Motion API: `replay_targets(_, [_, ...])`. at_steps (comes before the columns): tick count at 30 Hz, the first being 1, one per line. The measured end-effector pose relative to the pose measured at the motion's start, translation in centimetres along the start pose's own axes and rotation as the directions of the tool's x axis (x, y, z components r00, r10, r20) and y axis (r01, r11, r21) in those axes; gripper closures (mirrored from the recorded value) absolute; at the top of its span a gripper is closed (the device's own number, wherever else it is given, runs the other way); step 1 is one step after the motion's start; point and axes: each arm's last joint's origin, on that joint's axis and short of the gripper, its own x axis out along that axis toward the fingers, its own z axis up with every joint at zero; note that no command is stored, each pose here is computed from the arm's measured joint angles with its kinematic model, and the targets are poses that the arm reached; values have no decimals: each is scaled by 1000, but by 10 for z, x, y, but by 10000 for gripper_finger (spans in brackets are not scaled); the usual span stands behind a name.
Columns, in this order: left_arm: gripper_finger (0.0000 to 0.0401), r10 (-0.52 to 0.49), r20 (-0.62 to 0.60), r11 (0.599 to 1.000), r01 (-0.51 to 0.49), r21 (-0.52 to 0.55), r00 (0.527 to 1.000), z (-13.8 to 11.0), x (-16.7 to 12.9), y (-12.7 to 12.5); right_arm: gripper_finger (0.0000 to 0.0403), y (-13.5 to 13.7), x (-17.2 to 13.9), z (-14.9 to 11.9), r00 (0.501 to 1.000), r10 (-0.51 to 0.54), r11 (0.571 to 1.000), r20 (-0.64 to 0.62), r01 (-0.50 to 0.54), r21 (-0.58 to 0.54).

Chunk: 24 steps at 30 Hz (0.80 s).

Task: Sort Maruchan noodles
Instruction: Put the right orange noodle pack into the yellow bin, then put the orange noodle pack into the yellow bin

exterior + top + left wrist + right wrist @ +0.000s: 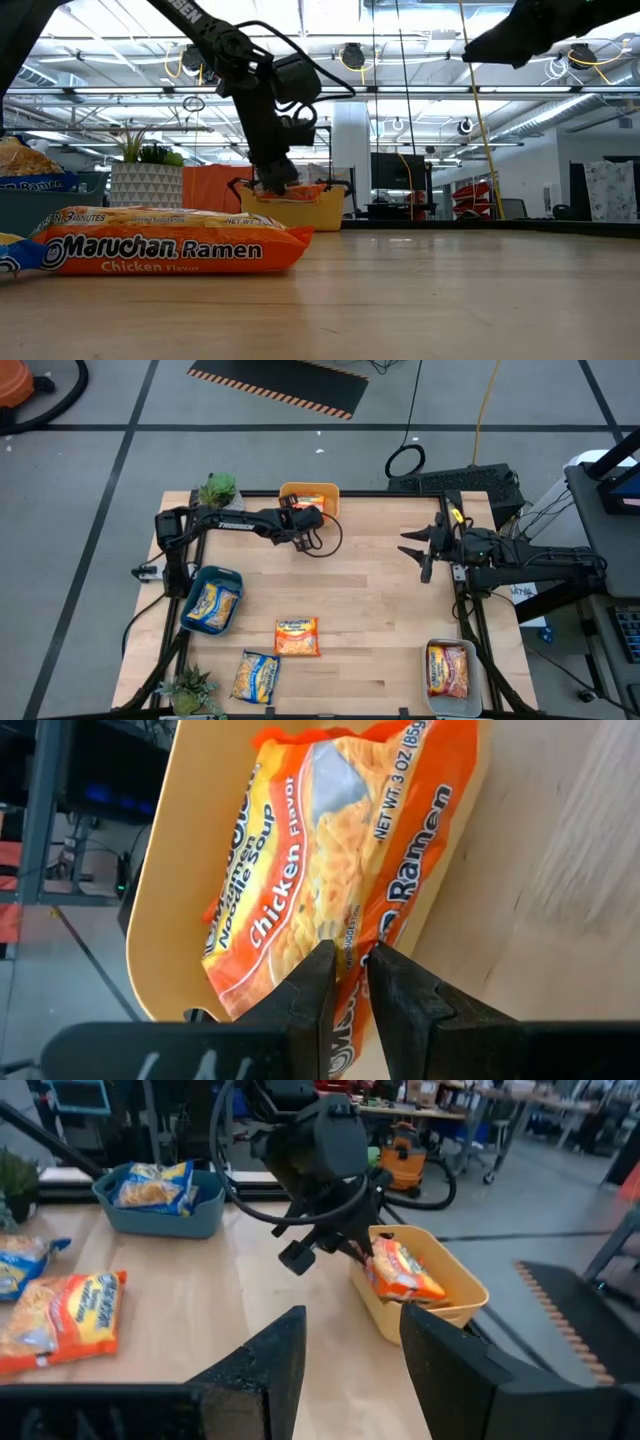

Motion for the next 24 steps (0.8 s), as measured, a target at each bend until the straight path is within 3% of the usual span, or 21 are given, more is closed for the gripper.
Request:
replay_targets(5, [311,1,10,999,-1,-49,1000,1,1,1,243,0,0,4,999,-3,997,36,5,-73])
replay_targets(12, [189,18,-9,990,-19,-137,1000,-2,8,13,243,-1,-1,10,994,-7,995,105,18,-99])
replay_targets(15, [155,27,-18,980,-30,-195,999,-4,12,19,243,-1,-1,11,994,-6,996,107,16,-91])
replay_targets(19, [145,31,-26,971,-37,-237,999,-5,12,20,243,0,0,10,995,-5,998,100,11,-58])
replay_targets(24, [144,9,38,969,1,-247,999,3,-13,3,243,0,0,7,997,1,1000,73,-2,12])
